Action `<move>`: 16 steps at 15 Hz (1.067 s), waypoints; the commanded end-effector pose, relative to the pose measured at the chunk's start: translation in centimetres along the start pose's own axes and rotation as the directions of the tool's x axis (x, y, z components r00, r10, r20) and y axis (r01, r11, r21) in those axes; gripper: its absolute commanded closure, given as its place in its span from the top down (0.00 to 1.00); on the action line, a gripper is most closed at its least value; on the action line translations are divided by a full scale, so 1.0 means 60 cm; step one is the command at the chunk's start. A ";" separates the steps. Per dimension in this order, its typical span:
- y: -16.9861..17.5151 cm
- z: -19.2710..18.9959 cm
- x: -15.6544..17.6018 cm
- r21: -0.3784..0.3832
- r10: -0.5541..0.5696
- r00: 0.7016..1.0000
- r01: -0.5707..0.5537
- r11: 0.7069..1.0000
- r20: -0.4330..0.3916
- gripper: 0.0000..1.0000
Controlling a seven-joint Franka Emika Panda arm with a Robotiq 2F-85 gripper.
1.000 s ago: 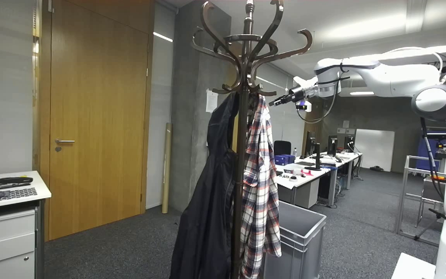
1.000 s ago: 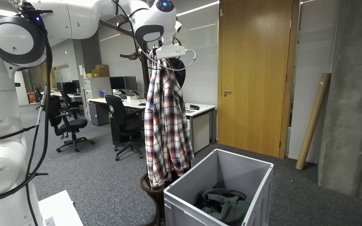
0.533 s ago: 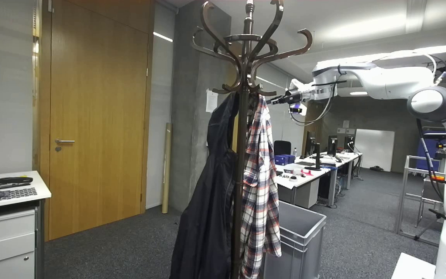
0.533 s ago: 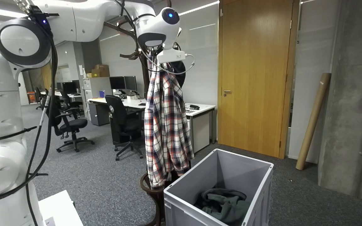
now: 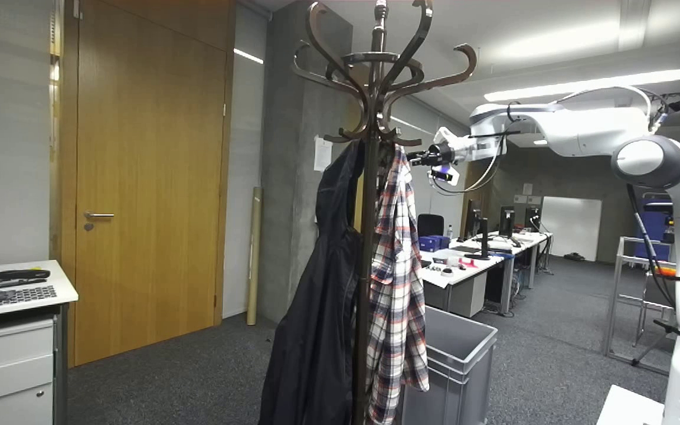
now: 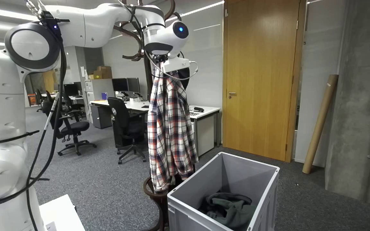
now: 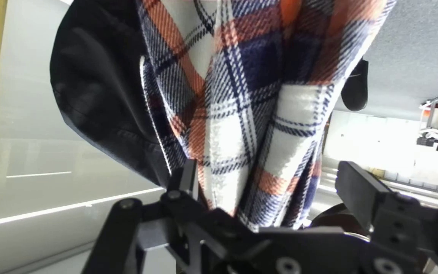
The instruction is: Take the shirt off of the coat hanger and put them into the laundry basket
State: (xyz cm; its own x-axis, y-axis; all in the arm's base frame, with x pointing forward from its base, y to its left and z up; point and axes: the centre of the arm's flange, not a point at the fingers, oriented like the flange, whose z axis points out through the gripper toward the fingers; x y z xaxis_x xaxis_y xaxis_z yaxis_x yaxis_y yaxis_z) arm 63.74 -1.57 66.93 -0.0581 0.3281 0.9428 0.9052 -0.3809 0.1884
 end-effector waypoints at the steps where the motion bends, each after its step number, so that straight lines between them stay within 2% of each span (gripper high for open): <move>1: 0.008 0.001 -0.001 0.034 -0.070 0.996 0.072 0.997 -0.060 0.71; 3: 0.007 0.003 -0.005 0.043 -0.092 0.993 0.095 0.995 -0.068 0.63; 9: 0.011 0.008 -0.009 0.038 -0.104 0.991 0.107 0.994 -0.078 0.15; 11: 0.012 0.008 -0.009 0.036 -0.098 0.992 0.101 0.994 -0.080 0.01; 13: 0.013 0.006 -0.006 0.022 -0.083 0.995 0.085 0.996 -0.063 0.00; 16: 0.022 -0.015 0.006 -0.052 -0.028 1.000 0.028 0.998 0.003 0.02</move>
State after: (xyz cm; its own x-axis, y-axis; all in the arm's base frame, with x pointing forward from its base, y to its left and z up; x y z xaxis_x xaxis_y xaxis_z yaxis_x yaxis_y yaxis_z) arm 64.26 -1.66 66.09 -0.1292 0.3213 0.9381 0.9023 -0.3543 0.2456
